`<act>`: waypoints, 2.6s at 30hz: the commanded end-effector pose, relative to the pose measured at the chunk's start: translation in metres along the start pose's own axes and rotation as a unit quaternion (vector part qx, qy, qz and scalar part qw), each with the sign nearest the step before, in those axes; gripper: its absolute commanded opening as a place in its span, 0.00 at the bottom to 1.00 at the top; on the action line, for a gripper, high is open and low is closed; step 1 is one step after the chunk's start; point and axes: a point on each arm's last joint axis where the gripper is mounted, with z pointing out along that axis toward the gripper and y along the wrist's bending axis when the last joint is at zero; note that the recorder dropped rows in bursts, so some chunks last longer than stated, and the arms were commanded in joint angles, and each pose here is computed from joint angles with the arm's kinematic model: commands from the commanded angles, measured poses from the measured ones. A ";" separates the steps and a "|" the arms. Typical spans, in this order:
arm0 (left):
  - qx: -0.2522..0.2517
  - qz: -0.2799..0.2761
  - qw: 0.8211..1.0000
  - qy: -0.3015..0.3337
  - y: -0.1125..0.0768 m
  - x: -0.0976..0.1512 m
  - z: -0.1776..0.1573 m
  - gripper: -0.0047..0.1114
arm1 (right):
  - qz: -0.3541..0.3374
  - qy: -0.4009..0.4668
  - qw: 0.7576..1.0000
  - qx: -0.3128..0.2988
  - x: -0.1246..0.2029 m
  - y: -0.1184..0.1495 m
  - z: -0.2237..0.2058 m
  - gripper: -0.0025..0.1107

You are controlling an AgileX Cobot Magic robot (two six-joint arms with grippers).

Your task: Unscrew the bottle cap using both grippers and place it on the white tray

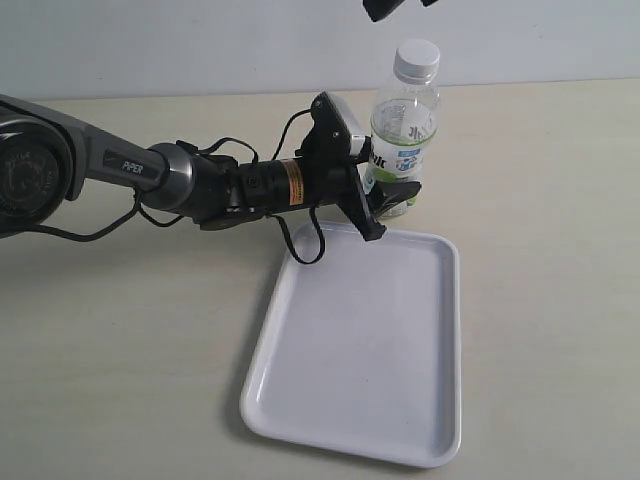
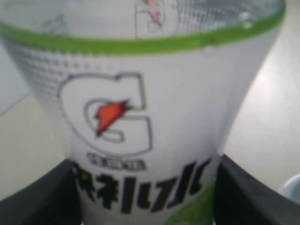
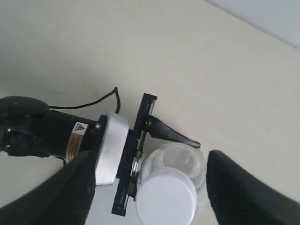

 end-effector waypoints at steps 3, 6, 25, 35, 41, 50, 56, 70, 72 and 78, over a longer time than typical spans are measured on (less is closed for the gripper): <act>0.003 0.005 1.000 0.006 -0.002 -0.001 0.001 0.04 | 0.077 0.044 0.994 0.065 0.009 -0.010 -0.007 0.60; 0.003 0.005 1.000 0.006 -0.002 -0.001 0.001 0.04 | 0.084 0.059 0.993 0.048 0.011 -0.006 -0.006 0.60; 0.004 0.005 1.000 0.006 -0.002 -0.001 0.001 0.04 | 0.058 0.093 0.993 0.051 0.012 0.003 0.022 0.62; 0.004 0.005 1.000 0.006 -0.002 -0.001 0.001 0.04 | 0.049 0.098 0.992 0.068 0.013 -0.001 0.022 0.38; 0.004 0.005 1.000 0.006 -0.002 -0.001 0.001 0.04 | -0.032 0.103 0.992 0.059 0.013 -0.001 0.022 0.02; 0.003 -0.005 1.000 0.006 -0.002 -0.001 0.001 0.04 | -0.334 0.113 0.936 0.020 0.013 0.000 0.022 0.02; 0.003 -0.005 1.000 0.006 -0.002 -0.001 0.001 0.04 | -0.442 0.116 0.889 0.008 0.013 0.000 0.022 0.02; 0.003 -0.005 1.000 0.006 -0.002 -0.001 0.001 0.04 | -0.408 0.110 0.906 0.007 0.013 0.001 0.023 0.22; 0.003 -0.005 1.000 0.006 -0.002 -0.001 0.001 0.04 | -0.408 0.110 0.906 0.007 0.013 0.001 0.023 0.30; 0.003 -0.005 1.000 0.006 -0.002 -0.001 0.001 0.04 | -0.405 0.110 0.908 0.006 0.013 0.002 0.023 0.50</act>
